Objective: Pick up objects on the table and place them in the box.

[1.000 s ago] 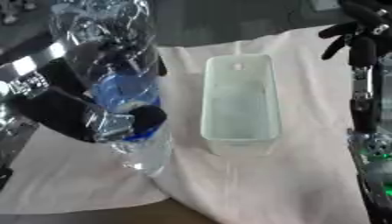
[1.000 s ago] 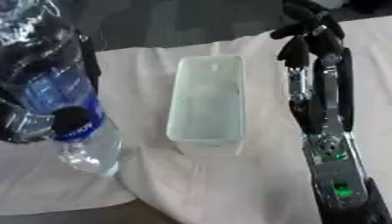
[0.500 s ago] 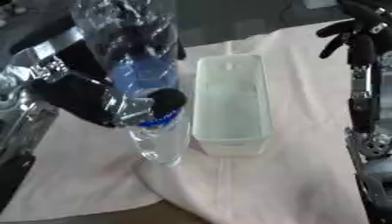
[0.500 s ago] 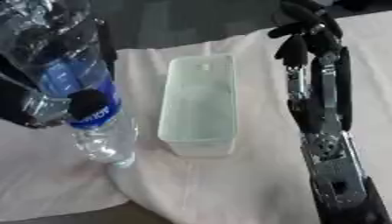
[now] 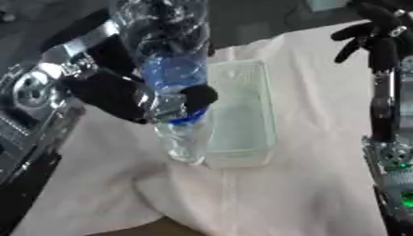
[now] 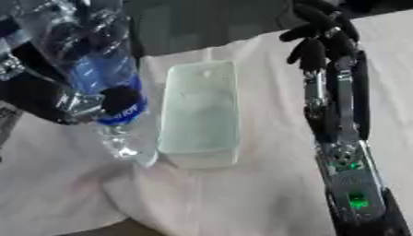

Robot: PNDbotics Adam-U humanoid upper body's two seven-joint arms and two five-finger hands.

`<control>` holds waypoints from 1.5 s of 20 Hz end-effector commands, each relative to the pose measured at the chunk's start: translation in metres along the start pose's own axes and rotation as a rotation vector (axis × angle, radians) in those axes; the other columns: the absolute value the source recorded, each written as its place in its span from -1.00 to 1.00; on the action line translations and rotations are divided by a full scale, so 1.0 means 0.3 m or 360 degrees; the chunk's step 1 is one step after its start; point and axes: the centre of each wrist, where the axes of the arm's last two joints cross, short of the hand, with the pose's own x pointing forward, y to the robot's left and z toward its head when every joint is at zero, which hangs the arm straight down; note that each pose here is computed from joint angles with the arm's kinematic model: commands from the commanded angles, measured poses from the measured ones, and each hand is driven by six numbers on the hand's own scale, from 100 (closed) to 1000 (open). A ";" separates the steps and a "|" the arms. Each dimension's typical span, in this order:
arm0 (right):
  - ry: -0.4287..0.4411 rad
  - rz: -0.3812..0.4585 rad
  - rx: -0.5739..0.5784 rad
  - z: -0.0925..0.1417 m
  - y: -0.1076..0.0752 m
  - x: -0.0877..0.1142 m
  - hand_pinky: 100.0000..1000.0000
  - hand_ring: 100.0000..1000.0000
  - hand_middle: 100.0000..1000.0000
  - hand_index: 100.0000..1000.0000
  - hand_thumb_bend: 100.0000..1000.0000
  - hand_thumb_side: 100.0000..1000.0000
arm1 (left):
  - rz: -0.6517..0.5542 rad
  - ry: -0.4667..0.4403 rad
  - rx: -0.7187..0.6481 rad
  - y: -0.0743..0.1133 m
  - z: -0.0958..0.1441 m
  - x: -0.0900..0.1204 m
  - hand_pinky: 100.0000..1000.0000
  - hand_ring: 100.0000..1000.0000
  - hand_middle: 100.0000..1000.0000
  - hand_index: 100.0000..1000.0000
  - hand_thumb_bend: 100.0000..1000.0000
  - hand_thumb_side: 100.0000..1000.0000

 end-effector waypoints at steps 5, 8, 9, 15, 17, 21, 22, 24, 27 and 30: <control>-0.0072 -0.0025 -0.0008 -0.036 0.000 0.022 -0.41 0.08 0.56 0.64 -0.89 0.93 | -0.0139 0.0001 0.0032 0.057 -0.034 0.005 -1.00 -1.00 -1.00 -0.69 -1.00 -0.86; -0.0077 -0.0027 -0.0003 -0.038 0.000 0.024 -0.41 0.08 0.56 0.64 -0.88 0.92 | -0.0178 0.0001 0.0033 0.073 -0.042 0.006 -1.00 -1.00 -1.00 -0.69 -1.00 -0.87; -0.0079 -0.0028 -0.0002 -0.038 0.000 0.025 -0.41 0.08 0.56 0.63 -0.88 0.92 | -0.0185 0.0001 0.0033 0.076 -0.044 0.005 -1.00 -1.00 -1.00 -0.69 -1.00 -0.87; -0.0091 -0.0035 0.0008 -0.042 0.003 0.029 -0.42 0.07 0.56 0.63 -0.85 0.91 | -0.0194 0.0008 0.0036 0.083 -0.046 -0.008 -1.00 -1.00 -1.00 -0.69 -1.00 -0.85; -0.0097 -0.0039 0.0012 -0.045 0.004 0.031 -0.42 0.07 0.56 0.63 -0.84 0.91 | -0.0186 0.0004 0.0037 0.082 -0.047 -0.012 -1.00 -1.00 -1.00 -0.69 -1.00 -0.84; -0.0104 -0.0043 0.0019 -0.047 0.006 0.033 -0.42 0.07 0.56 0.63 -0.83 0.91 | -0.0186 -0.0007 0.0043 0.085 -0.047 -0.011 -1.00 -1.00 -1.00 -0.68 -1.00 -0.84; -0.0106 -0.0043 0.0021 -0.048 0.006 0.033 -0.42 0.07 0.56 0.63 -0.83 0.91 | -0.0188 -0.0012 0.0050 0.088 -0.047 -0.008 -1.00 -1.00 -1.00 -0.68 -1.00 -0.84; -0.0110 -0.0046 0.0023 -0.050 0.007 0.034 -0.42 0.07 0.56 0.62 -0.83 0.91 | -0.0194 -0.0022 0.0064 0.095 -0.048 -0.003 -1.00 -1.00 -1.00 -0.68 -1.00 -0.84; -0.0117 -0.0051 0.0027 -0.053 0.008 0.036 -0.42 0.07 0.56 0.62 -0.83 0.91 | -0.0194 -0.0031 0.0094 0.101 -0.052 0.001 -1.00 -1.00 -1.00 -0.67 -1.00 -0.82; -0.0123 -0.0056 0.0030 -0.056 0.010 0.038 -0.42 0.07 0.56 0.62 -0.83 0.92 | -0.0186 -0.0037 0.0118 0.099 -0.062 -0.004 -1.00 -1.00 -1.00 -0.67 -1.00 -0.81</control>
